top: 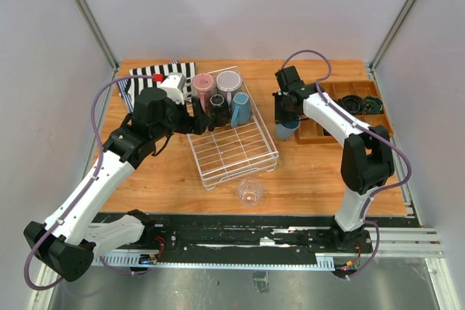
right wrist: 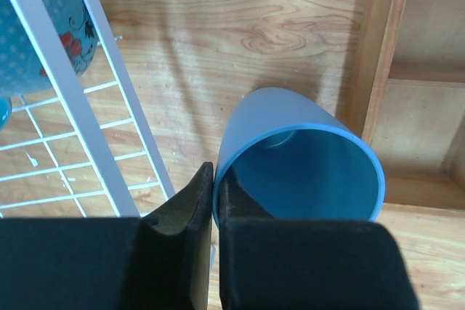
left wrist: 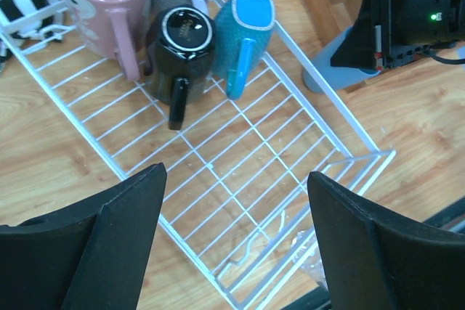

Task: Load the cups into the dish rack

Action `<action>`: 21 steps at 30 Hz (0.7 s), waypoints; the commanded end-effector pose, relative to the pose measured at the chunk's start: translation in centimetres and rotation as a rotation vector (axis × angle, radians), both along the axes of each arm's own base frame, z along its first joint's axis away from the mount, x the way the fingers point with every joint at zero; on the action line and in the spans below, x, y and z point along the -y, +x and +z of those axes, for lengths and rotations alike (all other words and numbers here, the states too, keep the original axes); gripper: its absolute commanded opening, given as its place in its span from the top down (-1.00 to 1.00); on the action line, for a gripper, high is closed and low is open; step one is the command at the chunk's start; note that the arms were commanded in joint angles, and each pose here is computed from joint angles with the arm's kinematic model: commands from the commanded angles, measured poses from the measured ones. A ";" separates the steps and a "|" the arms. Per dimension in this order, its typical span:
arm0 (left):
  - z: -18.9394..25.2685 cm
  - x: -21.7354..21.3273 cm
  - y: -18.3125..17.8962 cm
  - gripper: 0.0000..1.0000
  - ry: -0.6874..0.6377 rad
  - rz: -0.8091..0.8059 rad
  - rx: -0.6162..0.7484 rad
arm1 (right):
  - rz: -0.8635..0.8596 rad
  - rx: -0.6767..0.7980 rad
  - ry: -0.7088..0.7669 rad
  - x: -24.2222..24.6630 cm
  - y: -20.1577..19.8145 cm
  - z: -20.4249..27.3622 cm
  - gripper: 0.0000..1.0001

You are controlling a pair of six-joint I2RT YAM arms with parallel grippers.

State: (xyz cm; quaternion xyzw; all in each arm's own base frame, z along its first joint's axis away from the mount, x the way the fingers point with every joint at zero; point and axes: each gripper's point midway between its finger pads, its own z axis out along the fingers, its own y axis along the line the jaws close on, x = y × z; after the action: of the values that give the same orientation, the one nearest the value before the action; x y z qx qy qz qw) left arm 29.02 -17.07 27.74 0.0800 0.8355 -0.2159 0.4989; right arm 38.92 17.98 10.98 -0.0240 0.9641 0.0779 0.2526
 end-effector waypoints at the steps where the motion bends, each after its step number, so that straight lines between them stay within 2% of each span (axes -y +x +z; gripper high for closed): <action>1: 1.6 2.3 -0.9 -0.68 -0.115 -0.090 -0.026 | 0.022 0.057 -0.041 2.0 -1.4 3.4 0.98; 5: 1.8 4.3 -1.6 -0.88 -0.244 -0.146 -0.073 | 0.011 0.140 0.037 3.3 -2.0 8.1 0.98; 8: 2.1 6.1 -2.2 -0.95 -0.367 -0.197 -0.120 | -0.001 0.200 0.173 3.9 -2.6 11.9 0.98; 16: 2.3 9.8 -2.9 -0.99 -0.696 -0.279 -0.274 | 0.077 0.368 0.734 1.4 -5.3 21.1 0.98; 21: 3.5 11.1 -2.4 -0.99 -0.857 -0.316 -0.314 | 0.160 0.352 0.972 -1.0 -7.0 23.4 0.98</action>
State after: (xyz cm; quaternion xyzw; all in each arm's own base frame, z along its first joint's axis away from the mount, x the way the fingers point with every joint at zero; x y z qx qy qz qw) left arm 26.74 -26.57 26.71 -0.0307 0.7803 -0.5299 0.3307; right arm 33.47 16.20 30.86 0.0293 0.8152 0.4038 0.4141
